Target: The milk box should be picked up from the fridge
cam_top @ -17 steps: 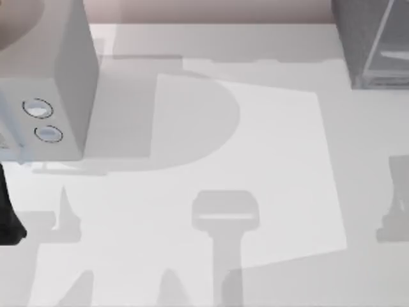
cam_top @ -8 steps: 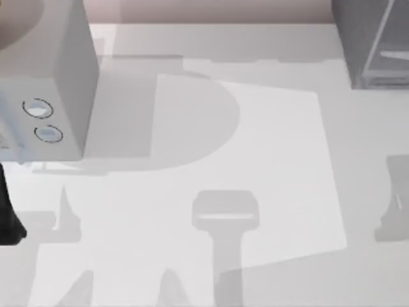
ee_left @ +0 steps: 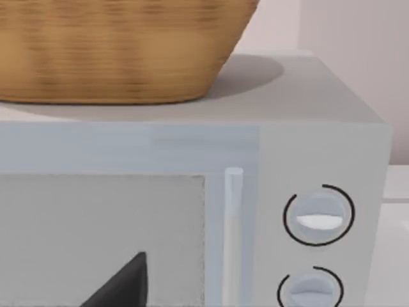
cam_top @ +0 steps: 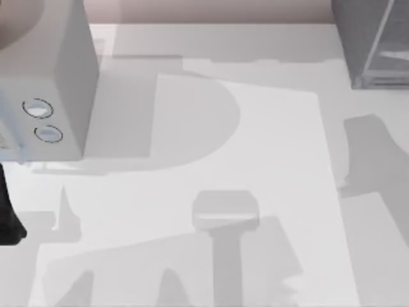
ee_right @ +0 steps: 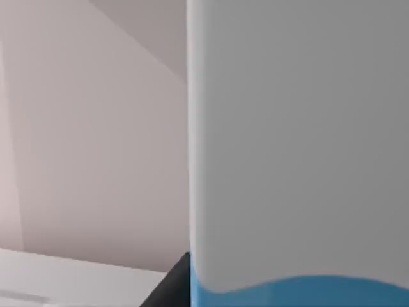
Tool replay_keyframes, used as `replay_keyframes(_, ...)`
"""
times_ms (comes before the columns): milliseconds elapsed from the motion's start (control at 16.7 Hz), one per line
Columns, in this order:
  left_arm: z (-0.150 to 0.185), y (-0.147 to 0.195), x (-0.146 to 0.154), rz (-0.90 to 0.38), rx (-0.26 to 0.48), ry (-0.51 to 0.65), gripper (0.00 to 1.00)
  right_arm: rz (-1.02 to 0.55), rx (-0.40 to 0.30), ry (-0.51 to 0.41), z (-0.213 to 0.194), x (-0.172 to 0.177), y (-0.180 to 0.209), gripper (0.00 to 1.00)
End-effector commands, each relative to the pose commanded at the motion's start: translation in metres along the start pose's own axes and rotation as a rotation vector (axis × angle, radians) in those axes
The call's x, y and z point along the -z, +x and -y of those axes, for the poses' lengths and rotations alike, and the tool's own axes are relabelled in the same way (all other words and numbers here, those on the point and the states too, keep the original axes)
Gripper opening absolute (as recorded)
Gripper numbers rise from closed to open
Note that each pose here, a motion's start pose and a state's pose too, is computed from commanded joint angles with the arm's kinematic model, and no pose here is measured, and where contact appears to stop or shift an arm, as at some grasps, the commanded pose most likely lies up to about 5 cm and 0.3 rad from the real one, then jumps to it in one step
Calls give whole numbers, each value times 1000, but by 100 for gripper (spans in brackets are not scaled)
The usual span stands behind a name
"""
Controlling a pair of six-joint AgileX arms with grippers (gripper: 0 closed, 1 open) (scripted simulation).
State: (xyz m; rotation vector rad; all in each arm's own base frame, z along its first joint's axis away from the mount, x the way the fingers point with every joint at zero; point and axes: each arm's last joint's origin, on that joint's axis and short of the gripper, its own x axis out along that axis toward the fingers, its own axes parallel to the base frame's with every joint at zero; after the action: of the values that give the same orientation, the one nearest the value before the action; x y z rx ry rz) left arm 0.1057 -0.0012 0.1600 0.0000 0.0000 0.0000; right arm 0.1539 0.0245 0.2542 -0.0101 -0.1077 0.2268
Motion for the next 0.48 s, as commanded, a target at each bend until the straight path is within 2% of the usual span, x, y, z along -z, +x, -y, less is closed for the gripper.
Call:
replay_keyframes(120, 0, 0, 0, 0, 0, 0, 100, -32, -76, 10, -7, -6, 39, 0)
replay_keyframes(240, 0, 0, 0, 0, 0, 0, 100, -86, -155, 23, -19, 4, 85, 0)
replay_keyframes(480, 0, 0, 0, 0, 0, 0, 100, -186, -306, 48, -55, 59, 169, 0)
